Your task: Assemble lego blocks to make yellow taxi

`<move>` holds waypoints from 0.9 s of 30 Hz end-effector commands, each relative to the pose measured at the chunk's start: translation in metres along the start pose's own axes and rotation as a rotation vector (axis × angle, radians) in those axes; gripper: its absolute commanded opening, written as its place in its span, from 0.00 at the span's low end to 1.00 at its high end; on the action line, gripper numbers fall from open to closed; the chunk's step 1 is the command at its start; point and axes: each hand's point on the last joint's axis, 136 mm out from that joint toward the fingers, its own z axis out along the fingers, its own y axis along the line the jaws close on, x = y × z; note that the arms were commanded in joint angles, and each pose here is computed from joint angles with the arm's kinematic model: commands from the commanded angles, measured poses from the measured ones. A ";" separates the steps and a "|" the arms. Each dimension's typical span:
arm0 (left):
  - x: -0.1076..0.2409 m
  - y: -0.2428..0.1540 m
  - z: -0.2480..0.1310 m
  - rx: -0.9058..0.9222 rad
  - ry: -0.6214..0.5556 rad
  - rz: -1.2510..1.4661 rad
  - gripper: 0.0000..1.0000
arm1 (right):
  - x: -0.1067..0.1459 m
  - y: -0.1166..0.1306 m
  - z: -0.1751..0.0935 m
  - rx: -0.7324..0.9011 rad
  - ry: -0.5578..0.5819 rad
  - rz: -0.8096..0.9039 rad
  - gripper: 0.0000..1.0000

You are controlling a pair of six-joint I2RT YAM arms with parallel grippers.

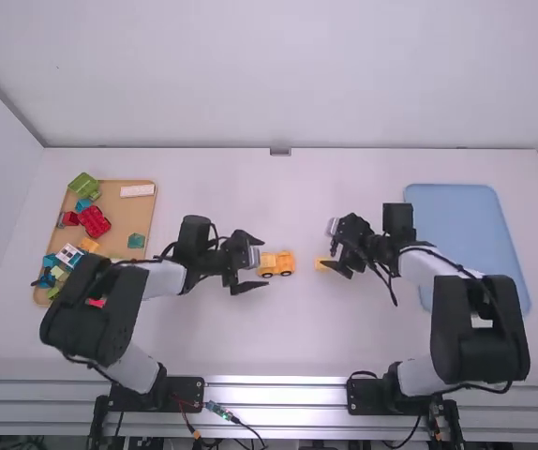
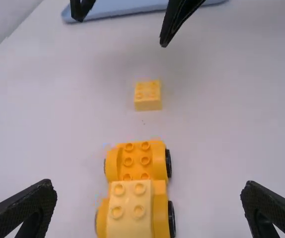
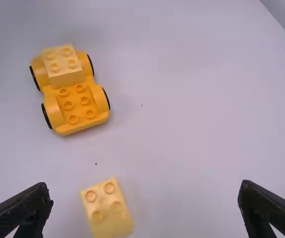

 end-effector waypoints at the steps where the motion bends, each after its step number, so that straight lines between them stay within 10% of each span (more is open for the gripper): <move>1: 0.001 0.004 0.006 0.024 -0.026 -0.057 0.99 | 0.004 0.011 0.009 -0.044 -0.019 -0.050 0.99; 27: 0.029 0.009 0.030 0.063 -0.003 -0.102 0.99 | 0.042 0.034 0.037 -0.150 -0.066 -0.147 0.99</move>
